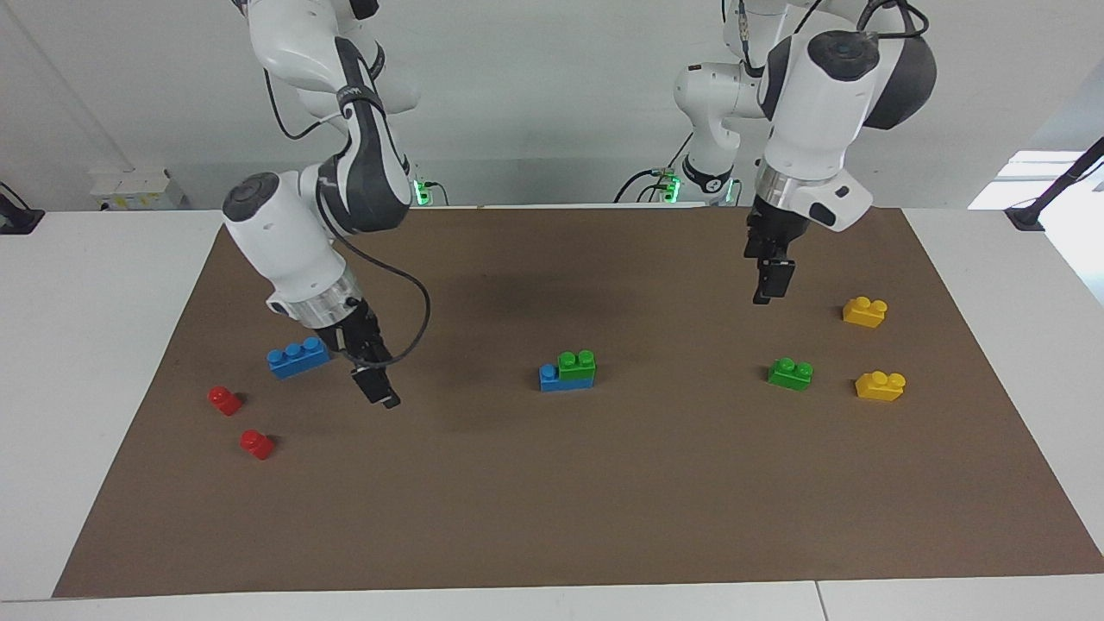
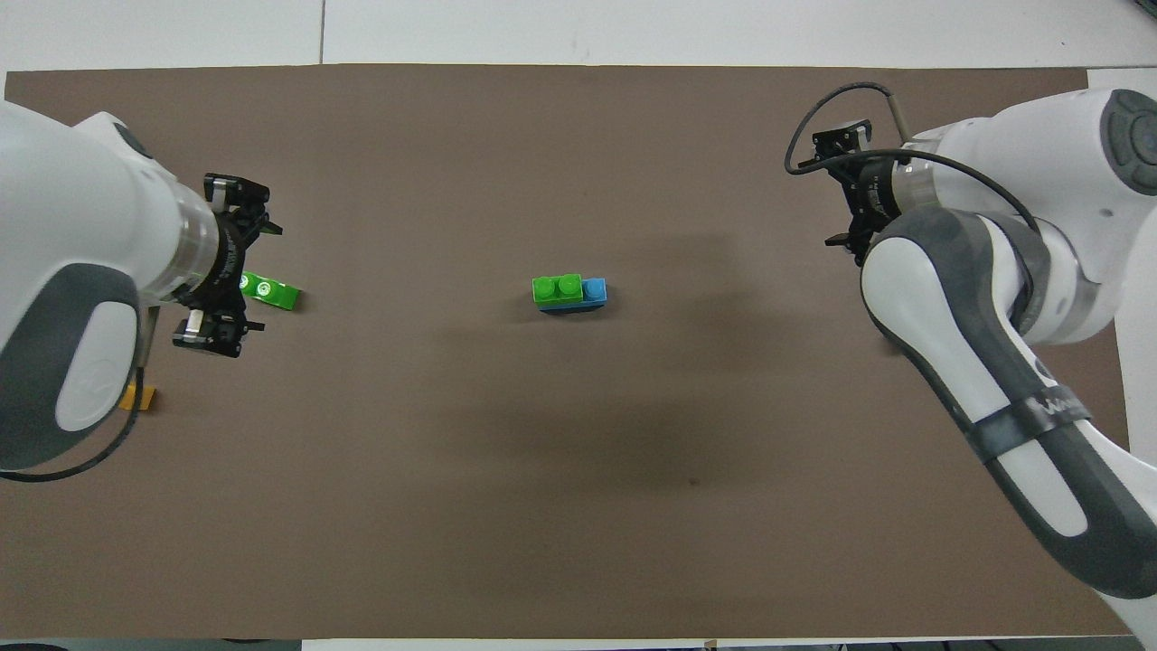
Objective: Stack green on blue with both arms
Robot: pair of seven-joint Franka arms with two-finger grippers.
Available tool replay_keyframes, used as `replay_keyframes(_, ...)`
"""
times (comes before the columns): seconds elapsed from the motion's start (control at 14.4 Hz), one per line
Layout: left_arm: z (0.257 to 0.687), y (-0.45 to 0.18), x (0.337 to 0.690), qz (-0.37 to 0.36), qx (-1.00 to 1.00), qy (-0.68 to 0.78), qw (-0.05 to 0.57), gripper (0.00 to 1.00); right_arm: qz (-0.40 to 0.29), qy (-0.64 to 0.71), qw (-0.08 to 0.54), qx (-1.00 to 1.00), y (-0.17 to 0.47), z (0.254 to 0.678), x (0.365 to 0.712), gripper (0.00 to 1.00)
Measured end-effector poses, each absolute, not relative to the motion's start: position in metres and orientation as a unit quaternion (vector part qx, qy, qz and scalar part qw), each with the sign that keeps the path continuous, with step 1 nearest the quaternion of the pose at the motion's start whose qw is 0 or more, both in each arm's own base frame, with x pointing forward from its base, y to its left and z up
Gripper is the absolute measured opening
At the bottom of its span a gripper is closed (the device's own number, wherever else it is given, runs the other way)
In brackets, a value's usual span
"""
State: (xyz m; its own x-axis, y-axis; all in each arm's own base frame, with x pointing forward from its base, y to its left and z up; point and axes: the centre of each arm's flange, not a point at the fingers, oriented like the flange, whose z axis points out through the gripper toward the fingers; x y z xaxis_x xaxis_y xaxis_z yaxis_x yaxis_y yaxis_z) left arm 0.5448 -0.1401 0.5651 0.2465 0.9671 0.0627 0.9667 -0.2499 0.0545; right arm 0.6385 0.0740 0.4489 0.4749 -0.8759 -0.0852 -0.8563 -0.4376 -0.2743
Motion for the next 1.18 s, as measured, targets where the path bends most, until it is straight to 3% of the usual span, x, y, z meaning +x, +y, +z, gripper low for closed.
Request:
replay_keyframes(0.48, 0.572, -0.063, 0.547, 0.021, 0.921, 0.390, -0.016, 1.00, -0.103, 0.212, 0.051, -0.970, 0.010, 0.524, 0.609, 1.00)
replay_keyframes(0.9, 0.587, -0.037, 0.543, -0.004, 0.984, 0.175, -0.025, 1.00, -0.089, 0.100, 0.031, -0.990, 0.003, 0.561, 0.580, 1.00)
replay_keyframes(1.18, 0.604, -0.011, 0.552, 0.003, 0.994, 0.106, -0.022, 1.00, -0.065, 0.064, 0.024, -0.996, -0.017, 0.581, 0.557, 1.00)
